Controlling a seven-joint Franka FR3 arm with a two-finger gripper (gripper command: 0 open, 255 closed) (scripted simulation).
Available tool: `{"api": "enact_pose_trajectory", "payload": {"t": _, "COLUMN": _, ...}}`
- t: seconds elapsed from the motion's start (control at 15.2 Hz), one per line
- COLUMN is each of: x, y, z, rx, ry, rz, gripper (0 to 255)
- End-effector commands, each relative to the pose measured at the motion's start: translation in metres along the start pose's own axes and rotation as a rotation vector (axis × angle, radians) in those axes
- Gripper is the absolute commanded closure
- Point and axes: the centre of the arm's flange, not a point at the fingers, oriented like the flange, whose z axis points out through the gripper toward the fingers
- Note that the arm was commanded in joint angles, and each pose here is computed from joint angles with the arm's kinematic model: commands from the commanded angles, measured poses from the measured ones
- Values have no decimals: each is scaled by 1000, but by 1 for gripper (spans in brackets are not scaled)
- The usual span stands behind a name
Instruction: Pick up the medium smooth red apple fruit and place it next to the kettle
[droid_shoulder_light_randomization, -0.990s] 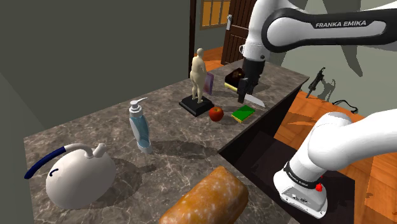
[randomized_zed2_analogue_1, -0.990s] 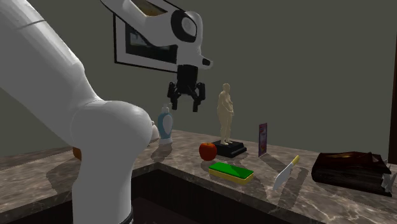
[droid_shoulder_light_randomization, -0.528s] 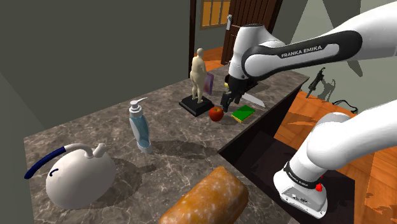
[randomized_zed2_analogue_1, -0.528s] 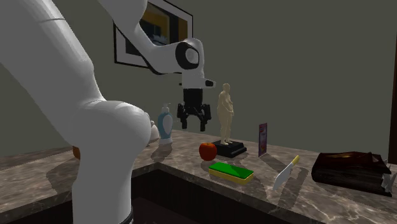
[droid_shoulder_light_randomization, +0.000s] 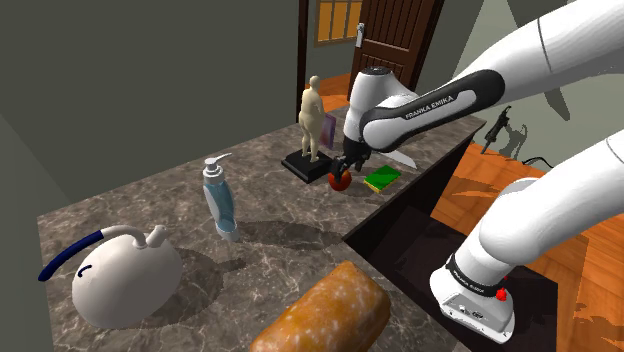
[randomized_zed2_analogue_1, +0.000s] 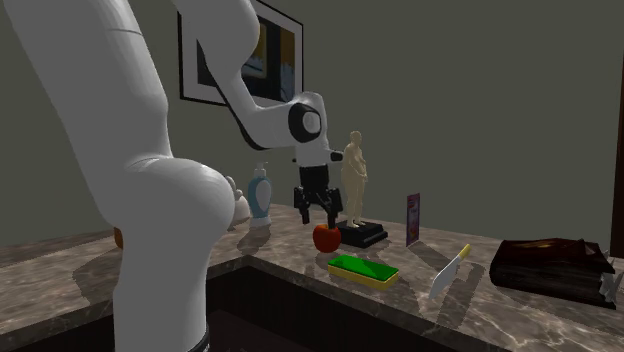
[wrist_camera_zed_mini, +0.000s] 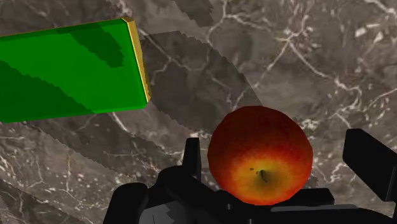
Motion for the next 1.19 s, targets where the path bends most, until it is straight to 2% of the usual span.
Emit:
{"api": "enact_pose_trajectory", "payload": {"t": 0.0, "x": 2, "y": 1, "z": 12, "rx": 0, "ry": 3, "rz": 3, "gripper": 0}}
{"api": "enact_pose_trajectory", "payload": {"t": 0.26, "x": 2, "y": 1, "z": 31, "rx": 0, "ry": 3, "rz": 3, "gripper": 0}}
{"api": "enact_pose_trajectory", "payload": {"t": 0.79, "x": 2, "y": 1, "z": 31, "rx": 0, "ry": 3, "rz": 3, "gripper": 0}}
{"api": "enact_pose_trajectory", "payload": {"t": 0.86, "x": 2, "y": 1, "z": 31, "rx": 0, "ry": 3, "rz": 3, "gripper": 255}}
{"api": "enact_pose_trajectory", "payload": {"t": 1.12, "x": 2, "y": 1, "z": 31, "rx": 0, "ry": 3, "rz": 3, "gripper": 255}}
